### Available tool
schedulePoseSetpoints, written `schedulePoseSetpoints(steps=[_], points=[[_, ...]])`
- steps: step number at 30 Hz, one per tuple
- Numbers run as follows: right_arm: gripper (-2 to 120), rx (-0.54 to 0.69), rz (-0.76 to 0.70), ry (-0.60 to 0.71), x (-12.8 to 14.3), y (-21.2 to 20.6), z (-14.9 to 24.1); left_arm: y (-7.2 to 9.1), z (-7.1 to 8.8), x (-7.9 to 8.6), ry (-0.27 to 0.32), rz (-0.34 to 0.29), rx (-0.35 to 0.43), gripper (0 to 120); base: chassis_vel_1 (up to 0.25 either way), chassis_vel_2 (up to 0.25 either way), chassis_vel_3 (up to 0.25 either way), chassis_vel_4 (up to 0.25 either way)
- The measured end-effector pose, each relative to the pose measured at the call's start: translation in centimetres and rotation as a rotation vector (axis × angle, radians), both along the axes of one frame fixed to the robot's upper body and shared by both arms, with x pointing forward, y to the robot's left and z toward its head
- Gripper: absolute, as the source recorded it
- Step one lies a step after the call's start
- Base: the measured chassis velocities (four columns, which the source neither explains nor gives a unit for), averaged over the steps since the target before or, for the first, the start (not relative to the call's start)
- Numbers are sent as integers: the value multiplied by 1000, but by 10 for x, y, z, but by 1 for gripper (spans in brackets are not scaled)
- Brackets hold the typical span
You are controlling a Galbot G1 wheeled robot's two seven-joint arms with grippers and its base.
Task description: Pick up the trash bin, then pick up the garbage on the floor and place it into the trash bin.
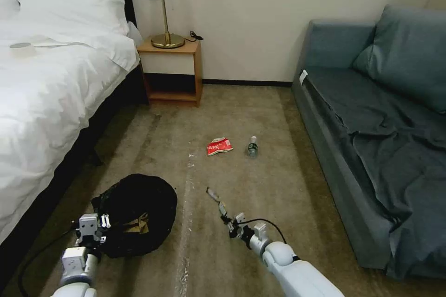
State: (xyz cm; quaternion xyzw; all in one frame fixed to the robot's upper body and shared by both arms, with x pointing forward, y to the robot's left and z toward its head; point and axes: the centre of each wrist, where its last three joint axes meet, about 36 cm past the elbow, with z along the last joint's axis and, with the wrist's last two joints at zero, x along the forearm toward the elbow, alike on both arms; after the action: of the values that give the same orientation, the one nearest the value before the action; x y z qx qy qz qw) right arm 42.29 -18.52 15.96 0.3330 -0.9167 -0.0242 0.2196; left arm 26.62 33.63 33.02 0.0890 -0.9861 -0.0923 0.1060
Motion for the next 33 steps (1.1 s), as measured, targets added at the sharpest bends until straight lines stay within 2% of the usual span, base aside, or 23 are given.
schedulePoseSetpoints(steps=[6,13,14,21,23,25,33], points=[[0,26,-26,-83,21,-14,29,-13,-6,-2,-7,-16,-7,4,0,0,0,0],[0,57,-9,-165,32,-14,59,-17,-7,1,-11,-20,-7,4,0,0,0,0],[0,77,-2,-193,34,-14,75,-21,-7,3,-15,-26,-8,4,0,0,0,0],[0,86,33,-277,28,-34,118,-31,-10,8,-18,-40,-13,4,0,0,0,0],[0,82,40,-278,27,-38,122,-32,-10,9,-19,-42,-14,4,0,0,0,0],[0,77,87,-276,21,-49,141,-37,-10,13,-27,-50,-17,4,0,0,0,0],[0,127,182,-255,1,-32,176,-41,-6,20,-23,-61,-16,4,0,0,0,0]])
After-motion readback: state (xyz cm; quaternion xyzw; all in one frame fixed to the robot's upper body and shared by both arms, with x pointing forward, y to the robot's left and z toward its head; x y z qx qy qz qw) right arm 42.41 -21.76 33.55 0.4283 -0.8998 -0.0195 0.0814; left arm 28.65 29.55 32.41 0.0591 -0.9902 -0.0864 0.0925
